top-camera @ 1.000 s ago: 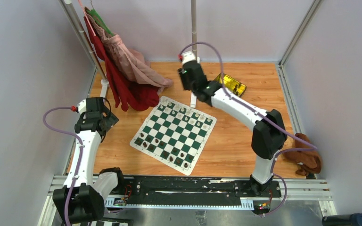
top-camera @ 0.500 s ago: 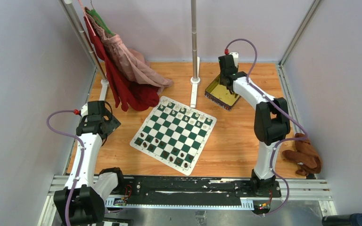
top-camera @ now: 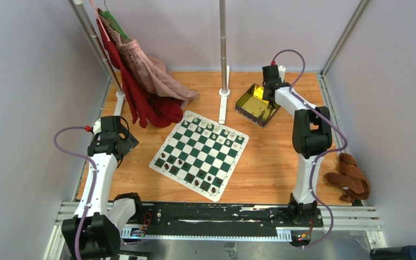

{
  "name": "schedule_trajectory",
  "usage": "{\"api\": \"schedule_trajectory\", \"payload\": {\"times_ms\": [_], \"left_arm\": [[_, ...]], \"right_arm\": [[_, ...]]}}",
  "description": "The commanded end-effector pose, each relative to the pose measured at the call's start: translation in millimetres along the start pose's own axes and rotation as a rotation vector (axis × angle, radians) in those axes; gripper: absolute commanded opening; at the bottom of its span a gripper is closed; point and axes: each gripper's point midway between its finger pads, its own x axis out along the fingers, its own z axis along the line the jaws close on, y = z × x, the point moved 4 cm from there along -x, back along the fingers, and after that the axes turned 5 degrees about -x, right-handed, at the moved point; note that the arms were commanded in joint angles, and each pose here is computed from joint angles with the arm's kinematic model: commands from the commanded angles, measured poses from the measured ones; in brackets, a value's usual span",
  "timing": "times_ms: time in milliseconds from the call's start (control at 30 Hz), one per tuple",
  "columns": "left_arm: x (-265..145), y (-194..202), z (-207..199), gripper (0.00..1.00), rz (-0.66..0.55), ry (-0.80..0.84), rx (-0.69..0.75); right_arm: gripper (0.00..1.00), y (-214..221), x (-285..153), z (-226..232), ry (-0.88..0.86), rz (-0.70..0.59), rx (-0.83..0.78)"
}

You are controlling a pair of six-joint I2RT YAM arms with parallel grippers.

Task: Set up the chess pieces on the board
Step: Pick up the chess piece from the storage box.

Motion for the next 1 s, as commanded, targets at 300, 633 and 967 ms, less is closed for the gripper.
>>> {"api": "schedule_trajectory", "payload": {"times_ms": [300,633,967], "left_arm": [[3.5,2.7,4.4,1.00,-0.004,-0.011,-0.014],[4.1,3.5,4.1,1.00,-0.001,-0.010,-0.020],[6.0,8.0,5.7,1.00,0.009,-0.012,-0.026]], "right_arm": [[0.41,-13.3,25.1,-7.4,-0.009,0.012,0.051],[0.41,-4.5,30.4,-4.0,-0.030,0.043,0.053],[0.33,-2.8,32.7,-3.7,-0.034,0.050,0.054]]}}
